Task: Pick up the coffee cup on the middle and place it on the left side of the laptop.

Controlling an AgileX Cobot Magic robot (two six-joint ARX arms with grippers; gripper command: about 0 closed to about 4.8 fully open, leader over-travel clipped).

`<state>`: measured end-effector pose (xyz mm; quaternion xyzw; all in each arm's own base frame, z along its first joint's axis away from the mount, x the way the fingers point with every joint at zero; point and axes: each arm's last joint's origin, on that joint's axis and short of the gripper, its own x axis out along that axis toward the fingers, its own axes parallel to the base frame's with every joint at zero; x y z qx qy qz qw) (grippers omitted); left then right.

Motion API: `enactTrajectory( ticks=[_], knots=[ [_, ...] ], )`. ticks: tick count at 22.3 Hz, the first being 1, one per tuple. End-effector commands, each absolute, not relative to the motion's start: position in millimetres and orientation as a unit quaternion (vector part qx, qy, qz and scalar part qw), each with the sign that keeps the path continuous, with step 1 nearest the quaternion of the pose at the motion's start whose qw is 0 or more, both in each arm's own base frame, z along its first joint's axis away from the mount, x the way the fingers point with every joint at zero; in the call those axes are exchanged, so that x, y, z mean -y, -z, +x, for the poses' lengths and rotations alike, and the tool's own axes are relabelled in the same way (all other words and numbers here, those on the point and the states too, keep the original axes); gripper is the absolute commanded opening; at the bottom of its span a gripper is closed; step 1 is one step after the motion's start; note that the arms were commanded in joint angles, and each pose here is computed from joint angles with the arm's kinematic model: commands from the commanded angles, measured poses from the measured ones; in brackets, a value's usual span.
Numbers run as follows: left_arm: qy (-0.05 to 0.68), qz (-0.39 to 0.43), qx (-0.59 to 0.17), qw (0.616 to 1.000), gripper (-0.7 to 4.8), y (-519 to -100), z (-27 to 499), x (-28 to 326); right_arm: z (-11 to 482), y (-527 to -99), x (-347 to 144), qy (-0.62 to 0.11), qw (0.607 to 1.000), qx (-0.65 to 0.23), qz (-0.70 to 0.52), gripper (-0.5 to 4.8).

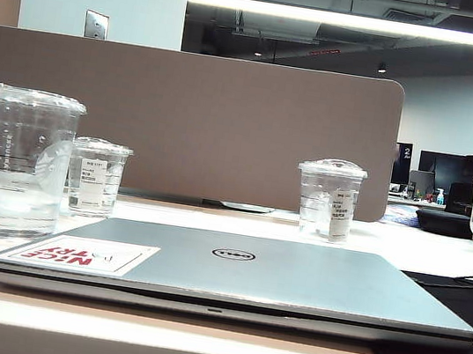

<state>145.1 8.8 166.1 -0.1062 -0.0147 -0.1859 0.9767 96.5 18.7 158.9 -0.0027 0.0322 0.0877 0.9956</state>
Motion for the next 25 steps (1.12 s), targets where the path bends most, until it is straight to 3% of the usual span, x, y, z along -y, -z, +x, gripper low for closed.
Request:
enactTrajectory(
  ticks=[1,11,25],
  knots=[
    [0.142,-0.098,0.013,0.985,-0.03,-168.5,139.9,-10.2,96.7,-161.7,-12.9,-0.058,0.998,-0.011,0.001,-0.05],
    [0.030,-0.018,-0.069,0.997,-0.03,-152.9,98.8,-9.6,97.3,-161.5,-6.7,-0.026,1.000,-0.012,0.001,-0.05],
    [0.021,-0.009,-0.035,0.999,-0.04,-158.4,96.2,-9.7,97.4,-161.4,5.1,0.035,0.999,-0.012,0.002,-0.05]
  ],
)
